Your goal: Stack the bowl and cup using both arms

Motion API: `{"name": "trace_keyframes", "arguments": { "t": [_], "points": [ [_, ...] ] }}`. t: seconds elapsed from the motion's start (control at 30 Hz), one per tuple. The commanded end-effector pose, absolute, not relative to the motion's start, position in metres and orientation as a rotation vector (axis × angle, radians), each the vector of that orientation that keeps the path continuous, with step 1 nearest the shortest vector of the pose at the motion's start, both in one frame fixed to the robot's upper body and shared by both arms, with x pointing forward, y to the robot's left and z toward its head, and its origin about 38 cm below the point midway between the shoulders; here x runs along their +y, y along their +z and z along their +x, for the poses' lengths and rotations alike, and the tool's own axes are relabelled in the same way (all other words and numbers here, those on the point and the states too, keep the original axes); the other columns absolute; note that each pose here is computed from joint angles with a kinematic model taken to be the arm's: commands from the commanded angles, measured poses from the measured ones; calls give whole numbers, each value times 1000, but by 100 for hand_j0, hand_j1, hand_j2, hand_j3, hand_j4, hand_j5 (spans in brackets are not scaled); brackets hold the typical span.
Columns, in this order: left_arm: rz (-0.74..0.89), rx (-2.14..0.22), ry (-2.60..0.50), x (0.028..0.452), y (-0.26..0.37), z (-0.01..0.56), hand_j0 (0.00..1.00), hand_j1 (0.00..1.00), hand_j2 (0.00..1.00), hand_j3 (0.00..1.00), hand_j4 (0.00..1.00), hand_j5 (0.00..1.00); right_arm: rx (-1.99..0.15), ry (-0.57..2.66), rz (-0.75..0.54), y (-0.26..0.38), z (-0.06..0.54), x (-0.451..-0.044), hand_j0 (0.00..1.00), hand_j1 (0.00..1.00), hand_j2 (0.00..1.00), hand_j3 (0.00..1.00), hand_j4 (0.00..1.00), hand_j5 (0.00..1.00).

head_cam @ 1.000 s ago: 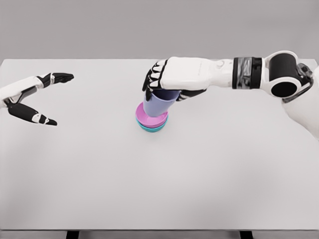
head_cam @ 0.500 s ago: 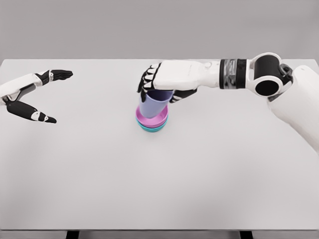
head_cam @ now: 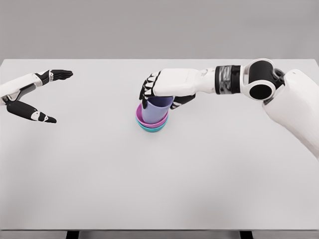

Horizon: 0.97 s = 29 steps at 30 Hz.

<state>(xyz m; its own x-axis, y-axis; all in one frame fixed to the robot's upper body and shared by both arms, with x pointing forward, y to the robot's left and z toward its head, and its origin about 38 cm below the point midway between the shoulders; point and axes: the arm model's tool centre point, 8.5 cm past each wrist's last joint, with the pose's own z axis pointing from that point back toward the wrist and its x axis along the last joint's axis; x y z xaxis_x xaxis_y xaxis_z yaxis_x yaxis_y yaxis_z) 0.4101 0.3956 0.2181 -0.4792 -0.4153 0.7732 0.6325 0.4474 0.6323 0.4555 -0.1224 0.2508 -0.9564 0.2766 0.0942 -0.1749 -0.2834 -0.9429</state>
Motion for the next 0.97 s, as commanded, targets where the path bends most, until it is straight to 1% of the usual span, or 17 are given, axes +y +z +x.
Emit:
{"name": "trace_keyframes", "arguments": {
  "t": [0.0,0.07,0.1,0.13,0.27,0.4,0.43,0.5,0.53,0.57,0.6,0.63,0.67,0.7,0.73,0.83,0.93],
  "points": [
    [-194,-1657,-1246,396,219,410,100,100,100,100,100,100,-1680,2302,-123,251,456,-123,62,62,62,62,62,62],
    [-194,-1657,-1246,396,219,410,100,100,100,100,100,100,-1678,2314,-132,251,455,-120,66,66,66,66,66,66],
    [-195,-1658,-1247,396,219,410,100,100,100,100,100,100,-1680,2316,-132,251,455,-120,74,74,74,74,74,74],
    [-195,-1658,-1247,396,219,410,100,100,100,100,100,100,-1672,2324,-141,250,455,-120,99,99,99,99,99,99],
    [-194,-1656,-1245,396,218,410,100,100,100,100,100,100,-1678,2334,-150,253,454,-119,100,100,100,100,100,100],
    [-194,-1656,-1245,396,218,410,100,100,100,100,100,100,-1767,2360,-177,276,439,-113,100,100,100,100,100,100],
    [-194,-1656,-1245,396,218,410,100,100,100,100,100,100,-1847,2305,-247,303,441,-122,100,100,100,100,100,100],
    [-194,-1657,-1246,396,219,410,100,100,100,100,100,100,-1938,2214,-364,339,443,-147,100,100,100,100,100,100],
    [-194,-1657,-1246,396,219,410,100,100,100,100,100,100,-1985,2132,-392,359,443,-173,100,100,100,100,100,100],
    [-194,-1656,-1245,396,218,410,100,100,100,100,100,100,-1957,2088,-414,361,444,-201,100,100,100,100,100,100],
    [-196,-1657,-1245,396,218,410,100,100,100,100,100,100,-1906,2059,-440,357,444,-228,100,100,100,100,100,100],
    [-197,-1659,-1245,395,218,411,100,100,100,100,100,100,-1810,2032,-457,338,442,-261,100,100,100,100,100,100],
    [-195,-1658,-1245,396,219,410,100,100,100,100,100,100,-1761,2012,-466,328,440,-279,100,100,100,100,100,100],
    [-197,-1658,-1244,395,218,410,100,100,100,100,100,100,-1644,1958,-494,309,435,-323,100,100,100,100,100,100],
    [-197,-1658,-1244,395,218,410,100,100,100,100,100,100,-1581,1919,-513,301,431,-350,100,100,100,100,100,100],
    [-197,-1658,-1244,395,218,410,100,100,100,100,100,100,-1491,1924,-514,290,422,-372,100,100,100,100,100,100],
    [-196,-1657,-1243,396,218,410,100,100,100,100,100,100,-1481,1927,-495,282,419,-371,100,100,100,100,100,100]
  ]
}}
